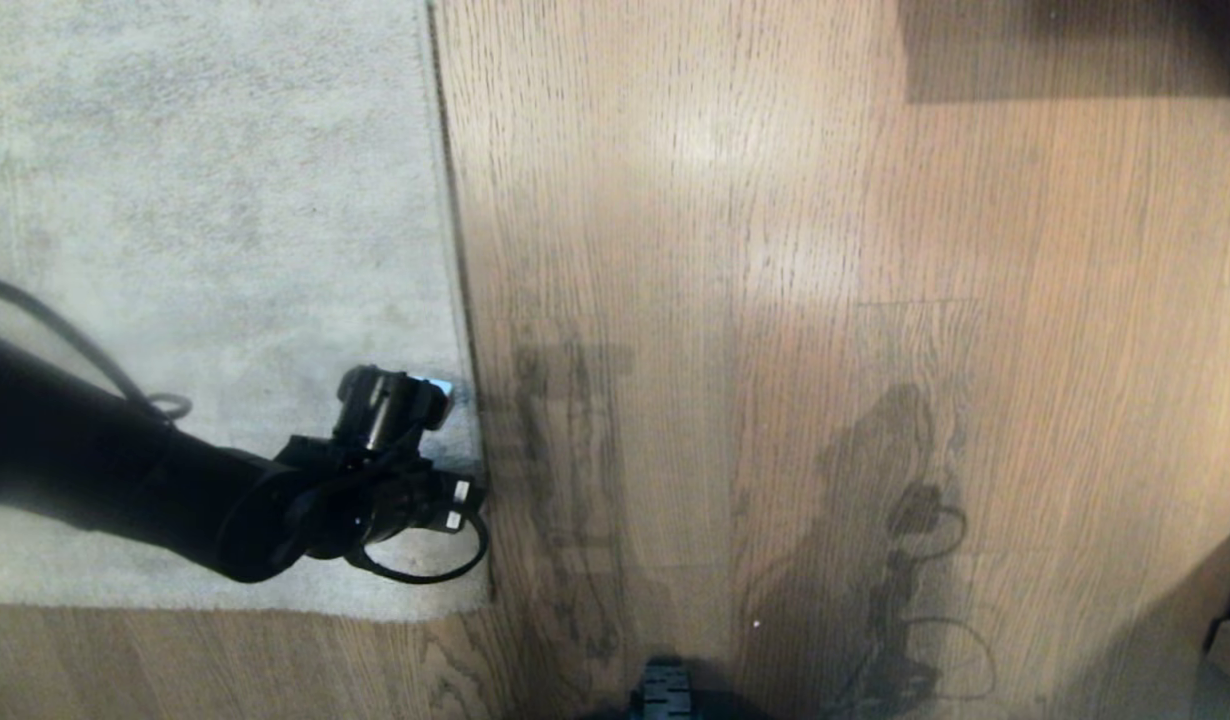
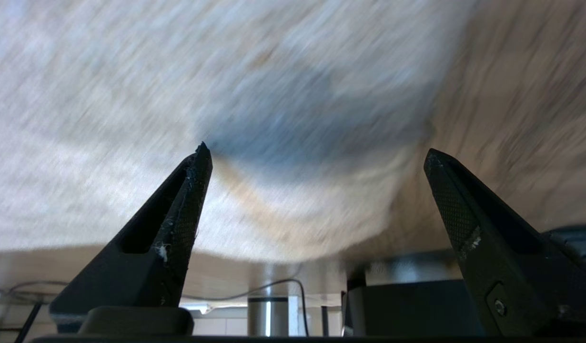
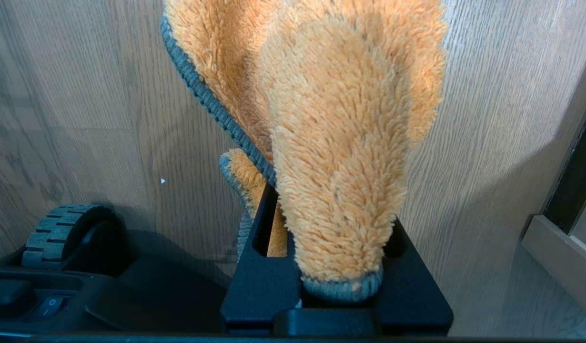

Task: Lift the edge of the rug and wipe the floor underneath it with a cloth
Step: Lift up the carpet

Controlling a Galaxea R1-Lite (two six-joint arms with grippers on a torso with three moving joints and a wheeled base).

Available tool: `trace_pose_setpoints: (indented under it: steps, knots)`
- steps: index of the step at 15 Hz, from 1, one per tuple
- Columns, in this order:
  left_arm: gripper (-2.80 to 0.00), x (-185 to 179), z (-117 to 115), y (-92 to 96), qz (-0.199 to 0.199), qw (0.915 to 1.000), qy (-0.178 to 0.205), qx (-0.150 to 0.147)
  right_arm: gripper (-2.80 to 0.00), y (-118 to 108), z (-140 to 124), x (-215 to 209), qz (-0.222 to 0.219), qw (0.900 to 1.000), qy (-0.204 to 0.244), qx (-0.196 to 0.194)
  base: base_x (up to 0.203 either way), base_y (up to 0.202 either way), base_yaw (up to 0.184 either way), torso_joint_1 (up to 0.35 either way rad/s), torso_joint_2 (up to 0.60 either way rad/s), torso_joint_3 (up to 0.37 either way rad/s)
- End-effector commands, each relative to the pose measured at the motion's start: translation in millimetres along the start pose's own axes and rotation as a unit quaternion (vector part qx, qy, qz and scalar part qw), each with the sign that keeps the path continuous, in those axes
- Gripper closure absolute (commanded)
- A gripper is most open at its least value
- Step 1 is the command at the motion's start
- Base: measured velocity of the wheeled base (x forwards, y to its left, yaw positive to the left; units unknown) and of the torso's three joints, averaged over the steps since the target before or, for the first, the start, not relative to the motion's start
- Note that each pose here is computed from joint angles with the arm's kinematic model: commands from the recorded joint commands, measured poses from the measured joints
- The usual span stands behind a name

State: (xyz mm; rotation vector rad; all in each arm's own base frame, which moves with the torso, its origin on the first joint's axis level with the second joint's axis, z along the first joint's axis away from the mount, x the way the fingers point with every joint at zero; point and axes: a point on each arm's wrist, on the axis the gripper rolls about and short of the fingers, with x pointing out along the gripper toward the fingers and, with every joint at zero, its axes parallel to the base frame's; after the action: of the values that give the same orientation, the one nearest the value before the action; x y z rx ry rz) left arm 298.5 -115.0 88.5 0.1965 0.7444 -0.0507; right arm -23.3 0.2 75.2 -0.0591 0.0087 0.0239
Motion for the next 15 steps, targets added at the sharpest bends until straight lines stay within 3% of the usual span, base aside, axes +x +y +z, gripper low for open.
trace_pose_setpoints:
  steps: [1, 9, 15]
  knots:
    - [-2.8, 11, 5, -7.2, 0.005, 1.0, 0.003, 0.005, 0.0, 0, 0, 0, 0.001, 1.0, 0.001, 0.0, 0.0, 0.0, 0.0, 0.0, 0.0, 0.0]
    - [-2.8, 16, 9, -13.1, 0.057, 0.9982, 0.004, 0.021, 0.0, 0, 0, 0, 0.001, 1.0, 0.001, 0.0, 0.0, 0.0, 0.0, 0.0, 0.0, 0.0]
    - [-2.8, 5, 6, -2.9, 0.124, 0.9897, 0.033, 0.062, 0.0, 0, 0, 0, 0.001, 1.0, 0.001, 0.0, 0.0, 0.0, 0.0, 0.0, 0.0, 0.0]
